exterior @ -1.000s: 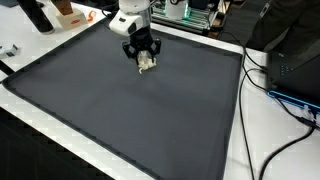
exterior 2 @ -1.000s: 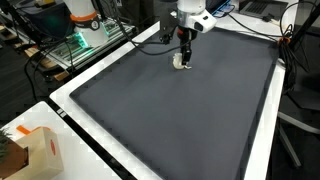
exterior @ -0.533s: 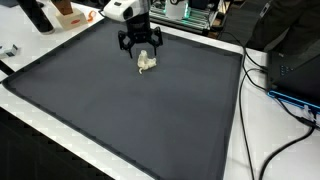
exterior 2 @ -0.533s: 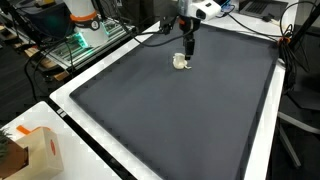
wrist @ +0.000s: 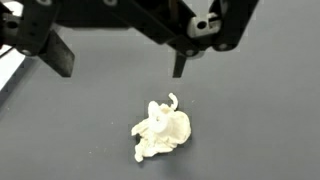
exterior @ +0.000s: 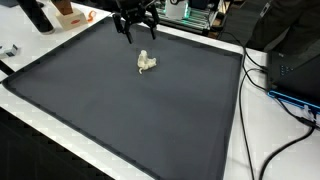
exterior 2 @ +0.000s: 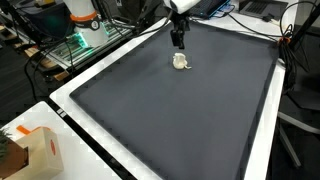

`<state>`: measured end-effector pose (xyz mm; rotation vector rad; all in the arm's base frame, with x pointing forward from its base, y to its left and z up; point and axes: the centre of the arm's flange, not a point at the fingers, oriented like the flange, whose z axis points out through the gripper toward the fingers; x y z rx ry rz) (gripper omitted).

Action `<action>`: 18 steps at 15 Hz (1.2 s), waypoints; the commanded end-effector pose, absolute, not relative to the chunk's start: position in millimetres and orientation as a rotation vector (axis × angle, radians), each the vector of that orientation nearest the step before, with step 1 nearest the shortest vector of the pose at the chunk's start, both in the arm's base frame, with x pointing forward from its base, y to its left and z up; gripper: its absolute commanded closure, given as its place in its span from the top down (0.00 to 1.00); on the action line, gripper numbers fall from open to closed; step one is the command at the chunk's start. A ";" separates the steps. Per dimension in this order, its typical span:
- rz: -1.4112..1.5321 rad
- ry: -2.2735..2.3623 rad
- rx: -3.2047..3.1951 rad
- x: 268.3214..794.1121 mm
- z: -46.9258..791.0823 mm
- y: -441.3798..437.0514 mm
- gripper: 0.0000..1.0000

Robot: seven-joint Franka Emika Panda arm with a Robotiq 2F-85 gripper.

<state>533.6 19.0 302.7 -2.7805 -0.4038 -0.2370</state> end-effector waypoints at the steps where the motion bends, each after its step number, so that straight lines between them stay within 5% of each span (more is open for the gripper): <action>1: -0.301 -0.172 -2.666 496.6 289.0 -16.6 1.00; 8: -0.336 0.340 -2.440 474.1 244.7 -68.9 1.00; 18: -0.016 0.800 -2.195 478.4 197.4 -94.9 1.00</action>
